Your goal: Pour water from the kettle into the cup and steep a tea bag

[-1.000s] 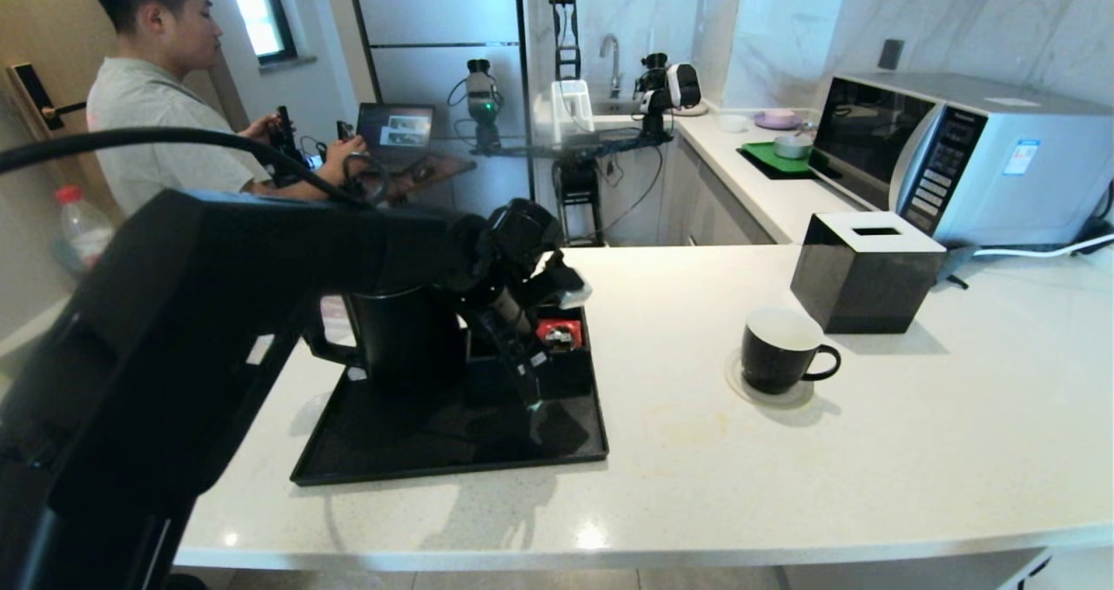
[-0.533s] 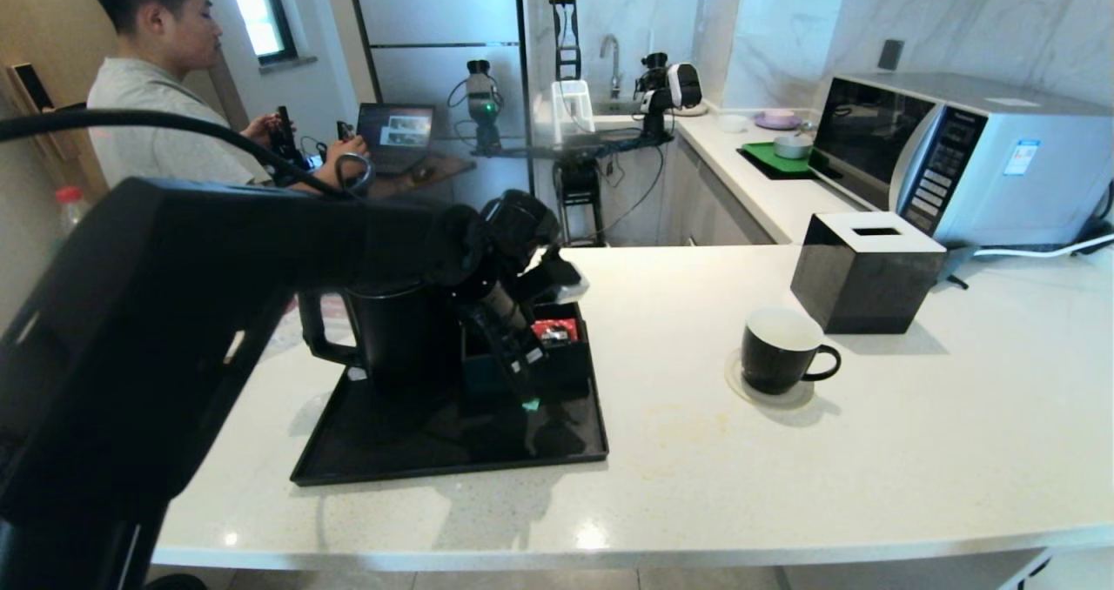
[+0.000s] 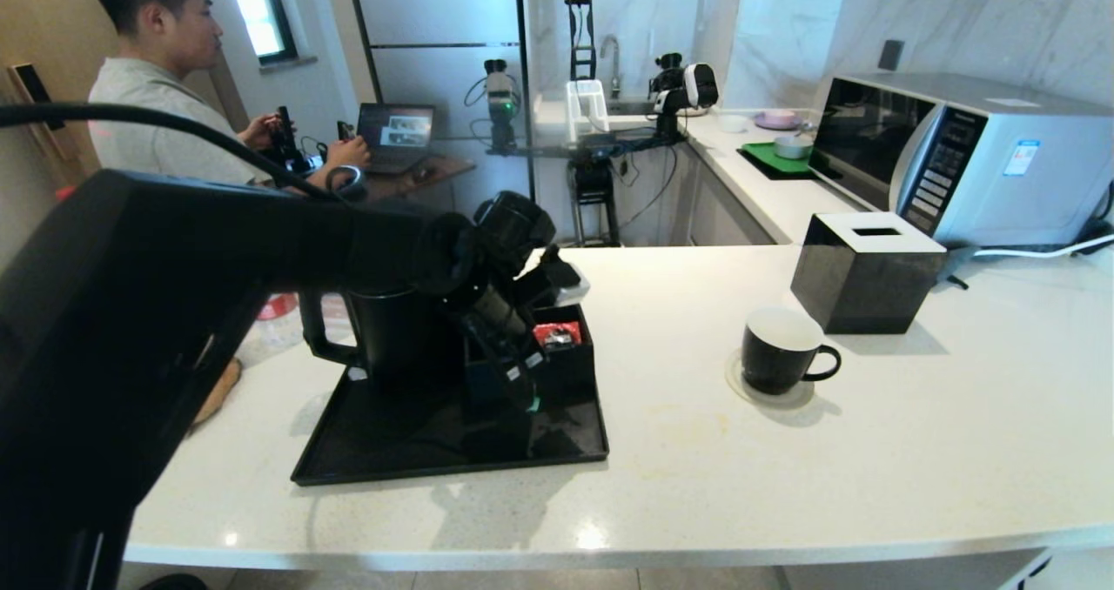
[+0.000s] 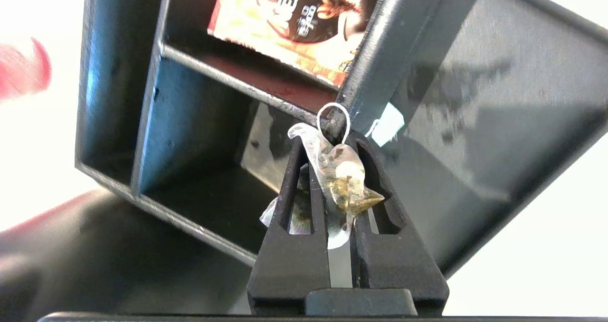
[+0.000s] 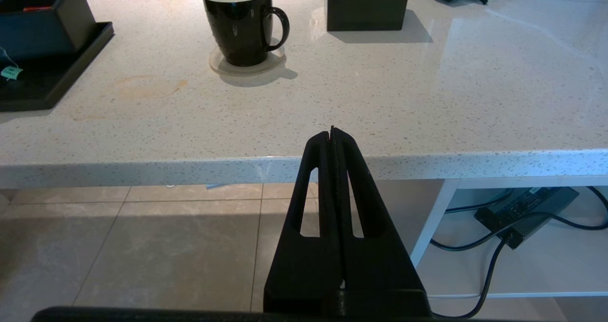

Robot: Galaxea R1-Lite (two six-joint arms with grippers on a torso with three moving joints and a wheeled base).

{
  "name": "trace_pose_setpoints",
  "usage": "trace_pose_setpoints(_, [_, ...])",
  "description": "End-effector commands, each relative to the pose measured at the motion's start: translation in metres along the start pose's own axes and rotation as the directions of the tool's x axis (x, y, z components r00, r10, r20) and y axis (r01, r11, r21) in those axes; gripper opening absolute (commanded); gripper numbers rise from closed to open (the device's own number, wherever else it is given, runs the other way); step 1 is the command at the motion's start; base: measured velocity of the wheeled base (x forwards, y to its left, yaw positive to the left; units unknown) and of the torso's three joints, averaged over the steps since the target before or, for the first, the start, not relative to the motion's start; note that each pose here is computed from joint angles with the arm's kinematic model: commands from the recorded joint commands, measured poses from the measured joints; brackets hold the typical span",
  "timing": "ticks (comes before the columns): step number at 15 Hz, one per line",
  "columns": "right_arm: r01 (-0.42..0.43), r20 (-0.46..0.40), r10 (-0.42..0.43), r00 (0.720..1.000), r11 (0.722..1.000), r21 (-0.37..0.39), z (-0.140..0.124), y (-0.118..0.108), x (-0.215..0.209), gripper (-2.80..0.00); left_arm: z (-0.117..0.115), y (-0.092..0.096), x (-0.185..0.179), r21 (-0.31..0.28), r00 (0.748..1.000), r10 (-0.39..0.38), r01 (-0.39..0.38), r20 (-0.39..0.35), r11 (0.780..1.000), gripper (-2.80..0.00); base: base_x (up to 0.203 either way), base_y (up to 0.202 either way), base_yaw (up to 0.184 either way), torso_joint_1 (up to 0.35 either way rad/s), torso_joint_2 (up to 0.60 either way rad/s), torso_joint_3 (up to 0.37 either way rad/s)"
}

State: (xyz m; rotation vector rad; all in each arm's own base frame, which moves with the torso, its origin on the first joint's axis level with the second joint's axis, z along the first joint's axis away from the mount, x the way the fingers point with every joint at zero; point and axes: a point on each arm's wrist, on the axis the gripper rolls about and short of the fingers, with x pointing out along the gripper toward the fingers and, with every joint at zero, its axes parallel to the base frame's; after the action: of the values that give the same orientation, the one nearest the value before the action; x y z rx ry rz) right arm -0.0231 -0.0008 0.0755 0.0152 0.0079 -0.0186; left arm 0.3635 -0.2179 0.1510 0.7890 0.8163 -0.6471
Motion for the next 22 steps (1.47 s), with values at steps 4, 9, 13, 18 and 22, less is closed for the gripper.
trace_pose_setpoints(4, [0.0, 0.0, 0.0, 1.0, 1.0, 0.0, 0.0, 0.0, 0.0, -2.8, -0.003, -0.009, 0.011, 0.003, 0.997, 0.03, -0.031, 0.073, 1.0, -2.8, 0.0, 0.0, 0.0, 0.0, 0.0, 0.0])
trace_pose_setpoints(9, [0.0, 0.0, 0.0, 1.0, 1.0, 0.0, 0.0, 0.0, 0.0, -2.8, -0.016, -0.016, 0.015, 0.021, 0.987, 0.071, -0.075, 0.147, 0.997, -2.8, 0.0, 0.0, 0.0, 0.0, 0.0, 0.0])
trace_pose_setpoints(13, [0.0, 0.0, 0.0, 1.0, 1.0, 0.0, 0.0, 0.0, 0.0, -2.8, -0.021, -0.018, 0.01, 0.035, 0.983, 0.06, -0.067, 0.175, 0.997, -2.8, 0.0, 0.0, 0.0, 0.0, 0.0, 0.0])
trace_pose_setpoints(18, [0.0, 0.0, 0.0, 1.0, 1.0, 0.0, 0.0, 0.0, 0.0, -2.8, -0.02, -0.012, 0.004, 0.02, 0.979, 0.076, -0.081, 0.187, 0.997, -2.8, 0.0, 0.0, 0.0, 0.0, 0.0, 0.0])
trace_pose_setpoints(22, [0.0, 0.002, 0.0, 1.0, 1.0, 0.0, 0.0, 0.0, 0.0, -2.8, -0.02, -0.012, 0.005, 0.019, 0.979, 0.074, -0.079, 0.188, 0.997, -2.8, 0.0, 0.0, 0.0, 0.0, 0.0, 0.0])
